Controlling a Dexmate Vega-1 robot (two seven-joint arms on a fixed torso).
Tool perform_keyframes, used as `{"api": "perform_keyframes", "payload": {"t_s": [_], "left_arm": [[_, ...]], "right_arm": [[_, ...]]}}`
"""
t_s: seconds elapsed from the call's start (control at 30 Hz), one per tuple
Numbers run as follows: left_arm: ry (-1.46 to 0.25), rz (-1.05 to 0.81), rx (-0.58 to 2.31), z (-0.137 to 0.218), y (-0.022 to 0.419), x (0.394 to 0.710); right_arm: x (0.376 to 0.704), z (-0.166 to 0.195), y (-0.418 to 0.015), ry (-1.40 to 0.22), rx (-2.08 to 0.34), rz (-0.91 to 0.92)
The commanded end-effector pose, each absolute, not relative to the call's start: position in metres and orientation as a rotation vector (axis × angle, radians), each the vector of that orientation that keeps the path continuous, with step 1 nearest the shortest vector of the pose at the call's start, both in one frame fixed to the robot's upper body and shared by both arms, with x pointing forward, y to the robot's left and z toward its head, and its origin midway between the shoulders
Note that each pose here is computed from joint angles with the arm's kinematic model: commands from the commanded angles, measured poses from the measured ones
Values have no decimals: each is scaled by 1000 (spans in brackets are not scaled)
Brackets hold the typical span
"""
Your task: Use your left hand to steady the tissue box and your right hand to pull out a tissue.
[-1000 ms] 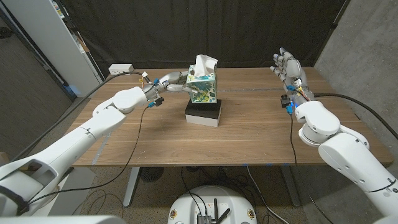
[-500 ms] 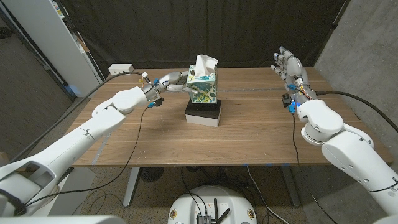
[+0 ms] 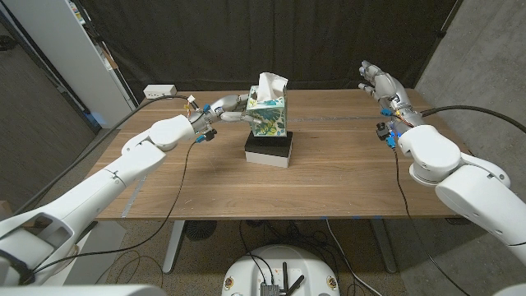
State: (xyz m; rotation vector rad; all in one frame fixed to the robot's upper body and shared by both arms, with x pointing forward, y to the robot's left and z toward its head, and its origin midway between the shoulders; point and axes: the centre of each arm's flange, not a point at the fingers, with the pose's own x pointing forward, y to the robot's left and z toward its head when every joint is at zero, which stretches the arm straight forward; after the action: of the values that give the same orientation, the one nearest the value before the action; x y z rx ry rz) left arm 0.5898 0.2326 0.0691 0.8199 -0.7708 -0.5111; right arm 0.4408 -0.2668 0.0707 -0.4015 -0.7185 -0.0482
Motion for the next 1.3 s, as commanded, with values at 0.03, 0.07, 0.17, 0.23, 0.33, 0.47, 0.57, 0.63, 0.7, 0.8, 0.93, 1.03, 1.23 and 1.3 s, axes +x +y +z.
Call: {"api": "perform_keyframes", "payload": {"t_s": [0.03, 0.07, 0.17, 0.23, 0.33, 0.47, 0.57, 0.63, 0.7, 0.8, 0.93, 1.03, 1.23, 1.3], "left_arm": [[-774, -516, 820, 71, 234, 594], [-774, -517, 817, 71, 234, 595], [-773, -519, 819, 71, 235, 596], [-774, -520, 818, 72, 235, 597], [-774, -522, 816, 73, 236, 600], [-773, -526, 816, 74, 236, 603], [-774, -527, 816, 75, 236, 604], [-776, -528, 815, 76, 236, 606], [-774, -532, 815, 77, 236, 607], [-774, -535, 814, 77, 236, 609], [-774, -538, 811, 77, 236, 611], [-775, -540, 811, 78, 236, 613], [-777, -541, 813, 80, 236, 615], [-776, -543, 812, 80, 236, 615]], "right_arm": [[436, 81, -264, -764, -658, -209], [436, 82, -262, -775, -685, -231], [434, 84, -257, -794, -767, -289], [433, 85, -254, -807, -808, -324], [434, 85, -250, -822, -854, -378], [433, 83, -244, -842, -925, -445], [433, 82, -239, -857, -972, -489], [432, 81, -236, -871, -996, -517], [432, 80, -232, -879, -1020, -546], [432, 78, -228, -889, -1055, -588], [433, 73, -222, -915, -1098, -643], [433, 71, -219, -927, -1116, -672], [434, 69, -212, -930, -1175, -734], [434, 68, -209, -936, -1192, -757]]}}
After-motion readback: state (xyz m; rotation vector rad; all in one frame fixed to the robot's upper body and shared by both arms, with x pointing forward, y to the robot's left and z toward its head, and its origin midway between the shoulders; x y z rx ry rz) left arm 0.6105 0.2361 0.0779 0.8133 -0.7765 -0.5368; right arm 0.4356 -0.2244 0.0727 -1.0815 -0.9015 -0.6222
